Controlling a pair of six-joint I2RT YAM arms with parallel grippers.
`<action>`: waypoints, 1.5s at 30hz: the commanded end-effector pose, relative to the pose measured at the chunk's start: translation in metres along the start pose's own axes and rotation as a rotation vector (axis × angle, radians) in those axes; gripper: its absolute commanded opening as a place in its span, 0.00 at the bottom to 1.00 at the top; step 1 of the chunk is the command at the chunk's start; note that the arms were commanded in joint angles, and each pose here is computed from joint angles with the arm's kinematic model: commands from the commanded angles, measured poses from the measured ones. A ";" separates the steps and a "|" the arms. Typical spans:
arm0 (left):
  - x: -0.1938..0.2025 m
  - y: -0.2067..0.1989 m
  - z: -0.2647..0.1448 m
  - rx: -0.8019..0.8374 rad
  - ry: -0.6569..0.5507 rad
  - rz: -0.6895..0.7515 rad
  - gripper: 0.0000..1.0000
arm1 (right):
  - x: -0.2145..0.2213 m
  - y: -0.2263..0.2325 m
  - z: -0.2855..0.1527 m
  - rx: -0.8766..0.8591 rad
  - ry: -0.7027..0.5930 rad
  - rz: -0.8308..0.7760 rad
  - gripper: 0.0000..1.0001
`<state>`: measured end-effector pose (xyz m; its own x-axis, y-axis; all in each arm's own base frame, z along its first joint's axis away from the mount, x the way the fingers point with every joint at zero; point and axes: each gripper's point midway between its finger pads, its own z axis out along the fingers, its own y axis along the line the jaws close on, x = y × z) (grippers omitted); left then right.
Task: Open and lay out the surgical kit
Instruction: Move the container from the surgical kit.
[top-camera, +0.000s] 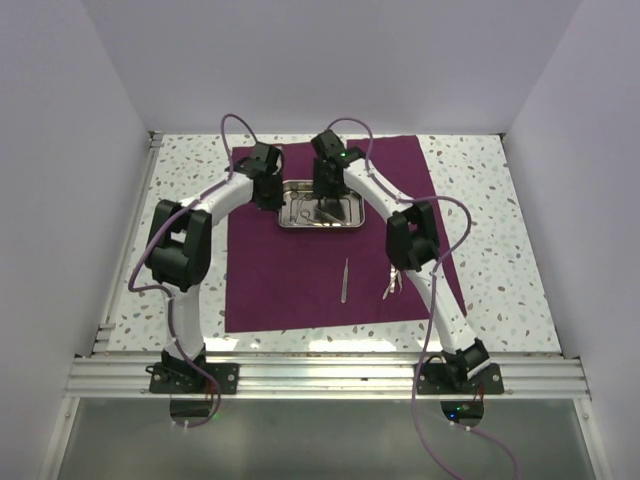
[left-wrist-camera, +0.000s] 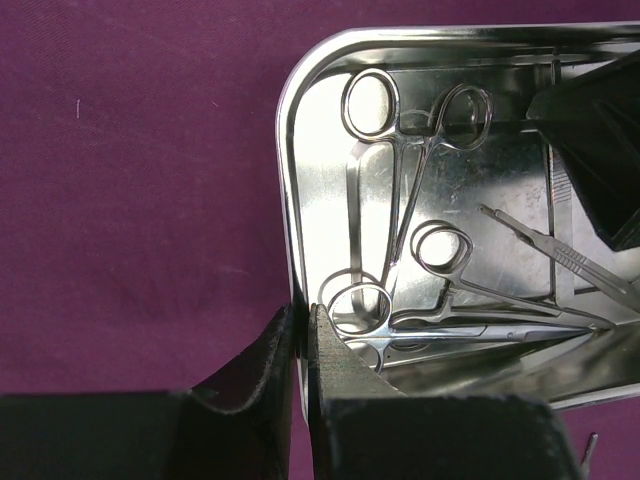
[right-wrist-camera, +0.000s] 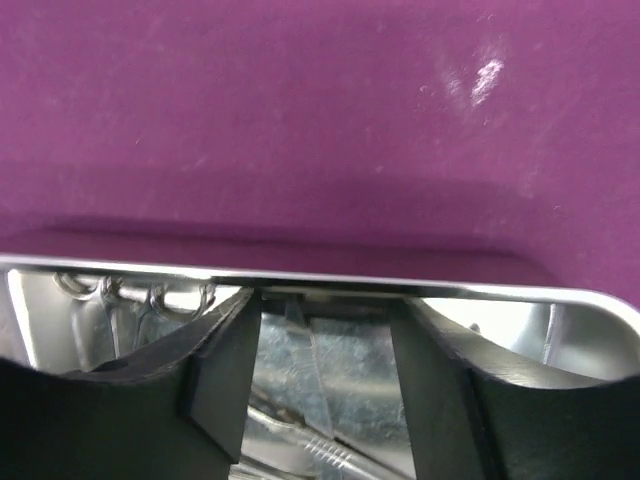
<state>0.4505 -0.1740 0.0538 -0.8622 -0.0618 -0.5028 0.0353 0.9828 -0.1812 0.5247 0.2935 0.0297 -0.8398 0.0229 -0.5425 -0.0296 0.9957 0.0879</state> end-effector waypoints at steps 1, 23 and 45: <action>0.003 -0.010 -0.017 0.060 0.010 0.044 0.00 | 0.016 -0.010 0.025 0.055 0.026 0.002 0.55; 0.009 -0.017 -0.017 0.105 0.008 0.032 0.00 | 0.078 -0.024 0.039 0.232 0.159 -0.148 0.00; 0.006 -0.020 0.003 0.102 0.023 -0.002 0.00 | -0.087 -0.013 -0.113 0.055 -0.243 0.043 0.00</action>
<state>0.4450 -0.1825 0.0536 -0.8649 -0.0679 -0.4973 0.0573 0.9709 -0.2323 0.5231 0.2665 0.0705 -0.8060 -0.0148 -0.5917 0.0235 0.9981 -0.0569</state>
